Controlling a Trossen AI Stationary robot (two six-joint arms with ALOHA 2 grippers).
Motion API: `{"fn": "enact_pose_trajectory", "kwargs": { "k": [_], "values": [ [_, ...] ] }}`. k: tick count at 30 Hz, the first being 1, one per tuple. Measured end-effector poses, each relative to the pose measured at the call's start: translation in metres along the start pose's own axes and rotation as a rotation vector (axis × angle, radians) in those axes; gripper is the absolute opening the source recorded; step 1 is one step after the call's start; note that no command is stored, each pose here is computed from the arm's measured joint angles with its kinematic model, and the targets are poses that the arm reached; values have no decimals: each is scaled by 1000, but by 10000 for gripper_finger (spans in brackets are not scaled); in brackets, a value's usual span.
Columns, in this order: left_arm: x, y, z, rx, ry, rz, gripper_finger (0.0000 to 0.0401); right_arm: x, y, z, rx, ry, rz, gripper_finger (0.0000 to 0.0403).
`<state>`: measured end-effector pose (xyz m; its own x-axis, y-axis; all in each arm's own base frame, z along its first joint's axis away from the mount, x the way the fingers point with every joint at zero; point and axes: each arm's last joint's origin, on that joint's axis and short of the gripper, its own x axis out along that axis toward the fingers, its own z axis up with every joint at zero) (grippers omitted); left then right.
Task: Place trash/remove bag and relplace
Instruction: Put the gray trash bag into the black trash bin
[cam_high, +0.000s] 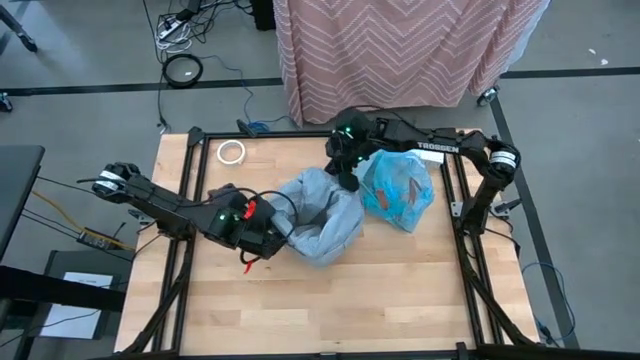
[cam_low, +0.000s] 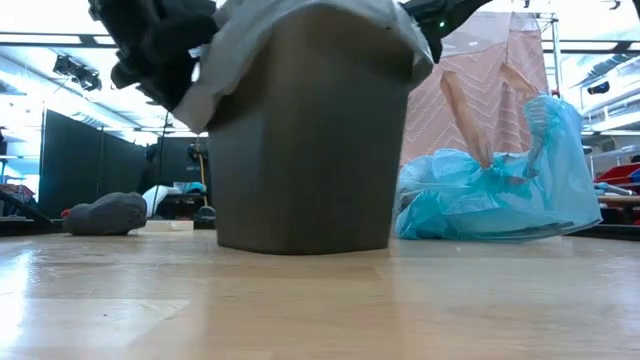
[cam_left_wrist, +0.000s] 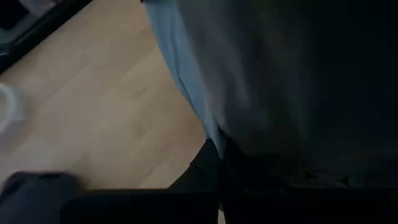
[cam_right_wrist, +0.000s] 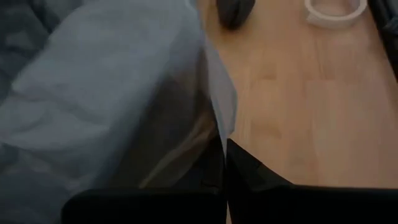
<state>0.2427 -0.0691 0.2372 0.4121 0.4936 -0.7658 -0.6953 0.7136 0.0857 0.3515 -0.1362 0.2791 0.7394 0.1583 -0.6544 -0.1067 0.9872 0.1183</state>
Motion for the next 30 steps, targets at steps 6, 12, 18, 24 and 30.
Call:
{"fn": "enact_pose_trajectory", "kwargs": {
  "k": [6,12,18,24,30],
  "values": [
    [13,-7,-5,-86,-129,-28,1,-8,8,-2,-39,47,17,0],
    [24,2,-19,-127,-167,36,1,-4,9,-12,-121,92,14,0],
    [38,6,-32,-108,-195,85,1,9,4,-40,-213,155,-16,0],
    [40,3,-31,-118,-200,67,1,16,2,-45,-234,111,-43,0],
    [28,-6,-13,-56,-270,60,3,15,-3,-42,-180,65,-68,0]
  ]
}}
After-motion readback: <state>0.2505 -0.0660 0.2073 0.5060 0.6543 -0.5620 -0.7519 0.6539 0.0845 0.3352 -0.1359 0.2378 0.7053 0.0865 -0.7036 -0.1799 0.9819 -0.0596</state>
